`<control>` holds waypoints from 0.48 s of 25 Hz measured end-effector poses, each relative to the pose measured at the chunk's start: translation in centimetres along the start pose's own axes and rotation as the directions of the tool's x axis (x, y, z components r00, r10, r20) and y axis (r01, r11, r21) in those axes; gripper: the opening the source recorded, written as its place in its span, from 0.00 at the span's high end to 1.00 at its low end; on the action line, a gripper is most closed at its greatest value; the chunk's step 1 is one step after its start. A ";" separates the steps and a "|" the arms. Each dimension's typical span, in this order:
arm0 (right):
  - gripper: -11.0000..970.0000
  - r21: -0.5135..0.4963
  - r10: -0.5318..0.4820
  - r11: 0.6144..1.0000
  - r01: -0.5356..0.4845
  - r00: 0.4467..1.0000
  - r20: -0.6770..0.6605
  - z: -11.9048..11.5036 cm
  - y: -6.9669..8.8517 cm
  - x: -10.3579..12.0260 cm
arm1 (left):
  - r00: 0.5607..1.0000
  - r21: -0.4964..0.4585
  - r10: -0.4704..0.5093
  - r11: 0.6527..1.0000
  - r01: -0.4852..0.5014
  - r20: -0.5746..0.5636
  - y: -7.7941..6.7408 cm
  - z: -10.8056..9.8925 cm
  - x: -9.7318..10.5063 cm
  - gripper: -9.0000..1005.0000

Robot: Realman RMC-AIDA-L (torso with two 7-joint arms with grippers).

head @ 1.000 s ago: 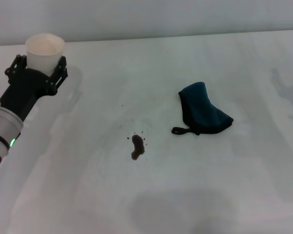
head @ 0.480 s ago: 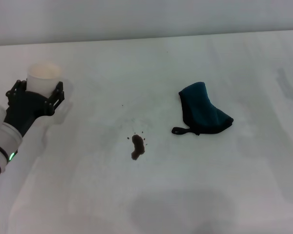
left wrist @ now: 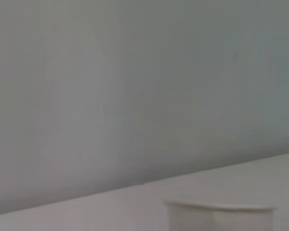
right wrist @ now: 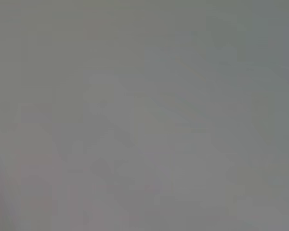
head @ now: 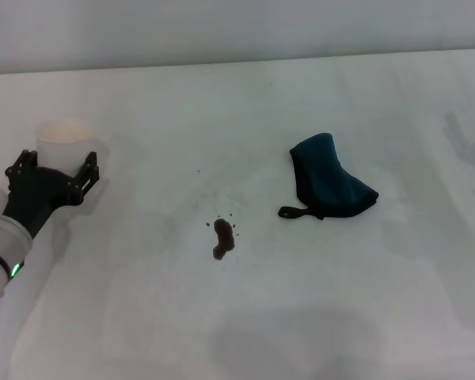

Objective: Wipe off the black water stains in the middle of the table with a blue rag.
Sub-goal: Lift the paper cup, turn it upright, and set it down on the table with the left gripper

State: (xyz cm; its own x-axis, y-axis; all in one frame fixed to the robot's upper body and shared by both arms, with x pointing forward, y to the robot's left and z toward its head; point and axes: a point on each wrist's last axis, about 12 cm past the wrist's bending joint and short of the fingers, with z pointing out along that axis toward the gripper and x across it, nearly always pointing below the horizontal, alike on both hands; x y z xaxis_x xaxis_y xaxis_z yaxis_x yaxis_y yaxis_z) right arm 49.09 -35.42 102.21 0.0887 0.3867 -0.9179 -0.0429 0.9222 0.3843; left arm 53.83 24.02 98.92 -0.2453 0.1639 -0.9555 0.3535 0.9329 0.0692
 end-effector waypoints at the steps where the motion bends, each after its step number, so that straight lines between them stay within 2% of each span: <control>1: 0.10 0.000 0.000 1.000 0.000 1.000 0.000 0.0 0.0 0.0 | 1.000 -0.001 -0.002 1.000 0.002 -0.003 0.0 -0.1 0.1 0.26; 12: 0.10 -0.009 -0.002 1.000 0.002 1.000 -0.006 0.1 0.2 0.1 | 0.999 -0.008 -0.027 1.000 0.026 -0.017 -0.5 -1.2 1.3 0.25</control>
State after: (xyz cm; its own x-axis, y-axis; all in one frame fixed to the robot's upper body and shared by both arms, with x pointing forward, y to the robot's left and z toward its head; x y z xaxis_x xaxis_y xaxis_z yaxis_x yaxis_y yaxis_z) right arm 49.15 -35.24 102.20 0.0831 0.3851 -0.9191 -0.0520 0.9227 0.3819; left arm 52.22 24.15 98.03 -0.2701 0.1445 -0.9519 0.3398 0.9394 0.0462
